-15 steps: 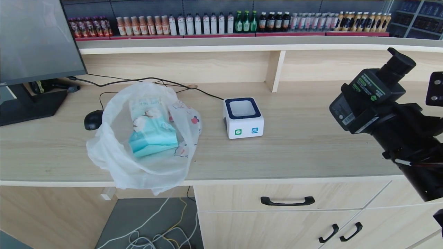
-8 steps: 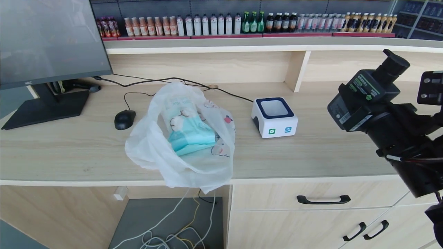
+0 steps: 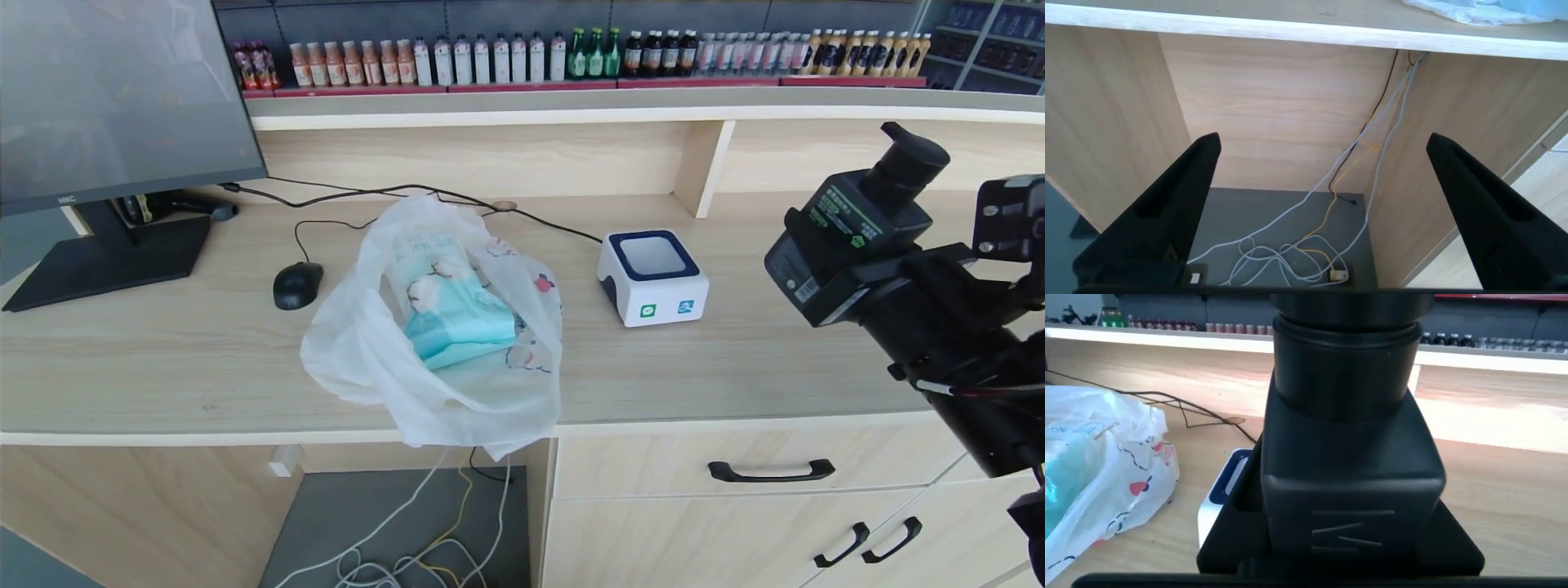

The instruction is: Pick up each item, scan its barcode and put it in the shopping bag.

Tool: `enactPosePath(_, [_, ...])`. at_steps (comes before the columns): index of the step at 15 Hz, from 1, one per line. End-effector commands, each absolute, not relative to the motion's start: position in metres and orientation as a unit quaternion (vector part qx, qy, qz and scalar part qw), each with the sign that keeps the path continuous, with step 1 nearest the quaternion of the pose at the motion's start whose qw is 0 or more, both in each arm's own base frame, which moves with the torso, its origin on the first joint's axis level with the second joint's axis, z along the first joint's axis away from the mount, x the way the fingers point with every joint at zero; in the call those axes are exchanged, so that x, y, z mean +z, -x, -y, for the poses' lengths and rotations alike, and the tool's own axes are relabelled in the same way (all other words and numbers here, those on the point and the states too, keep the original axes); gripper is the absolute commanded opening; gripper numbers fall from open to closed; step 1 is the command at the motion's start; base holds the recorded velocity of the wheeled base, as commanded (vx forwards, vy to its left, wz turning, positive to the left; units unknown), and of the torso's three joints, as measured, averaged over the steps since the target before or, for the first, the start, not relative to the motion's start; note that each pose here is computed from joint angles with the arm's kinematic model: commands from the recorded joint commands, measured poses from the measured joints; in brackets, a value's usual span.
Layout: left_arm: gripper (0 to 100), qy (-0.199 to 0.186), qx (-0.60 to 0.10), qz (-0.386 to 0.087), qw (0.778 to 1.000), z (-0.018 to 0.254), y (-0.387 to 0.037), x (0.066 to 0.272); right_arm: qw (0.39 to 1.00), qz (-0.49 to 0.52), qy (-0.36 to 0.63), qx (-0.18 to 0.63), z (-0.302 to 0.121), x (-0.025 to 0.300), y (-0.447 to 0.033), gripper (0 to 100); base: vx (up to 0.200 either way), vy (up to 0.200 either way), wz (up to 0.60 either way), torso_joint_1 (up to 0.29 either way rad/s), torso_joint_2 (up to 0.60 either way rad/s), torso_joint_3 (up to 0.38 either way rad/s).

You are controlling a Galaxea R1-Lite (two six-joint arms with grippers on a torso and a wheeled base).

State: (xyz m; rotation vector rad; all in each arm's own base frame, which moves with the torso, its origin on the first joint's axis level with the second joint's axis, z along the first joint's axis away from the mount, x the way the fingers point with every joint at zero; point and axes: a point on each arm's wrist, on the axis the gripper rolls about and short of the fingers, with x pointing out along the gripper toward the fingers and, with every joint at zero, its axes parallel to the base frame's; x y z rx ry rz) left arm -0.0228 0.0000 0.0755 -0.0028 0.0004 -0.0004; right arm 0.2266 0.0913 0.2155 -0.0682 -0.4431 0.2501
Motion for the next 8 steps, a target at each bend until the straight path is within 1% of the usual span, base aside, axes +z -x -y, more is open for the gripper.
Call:
enactPosePath(1, [100,0.002,0.000,0.000,1.000,0.000,0.023,0.075,0.962,0.230,0.058,0.135,-0.093,0.218,-0.229,0,0.000,0.000,0.00,0.000,0.00,0.000])
enactPosePath(2, [100,0.002,-0.001,0.000,1.000,0.000,0.023,0.075,0.956,0.236,0.081,0.154,-0.097,0.218,-0.237,0,0.000,0.000,0.00,0.000,0.00,0.000])
enactPosePath(4, [100,0.002,0.000,0.000,1.000,0.000,0.023,0.075,0.950,0.255,0.105,0.143,-0.100,0.224,-0.260,0,0.000,0.000,0.00,0.000,0.00,0.000])
enactPosePath(5, [100,0.002,0.000,0.000,1.000,0.000,0.023,0.075,0.944,0.270,0.132,0.134,-0.100,0.227,-0.280,0,0.000,0.000,0.00,0.000,0.00,0.000])
enactPosePath(8, [100,0.002,-0.001,0.000,1.000,0.000,0.023,0.075,0.925,0.281,0.207,0.149,-0.107,0.215,-0.306,0,0.000,0.000,0.00,0.000,0.00,0.000])
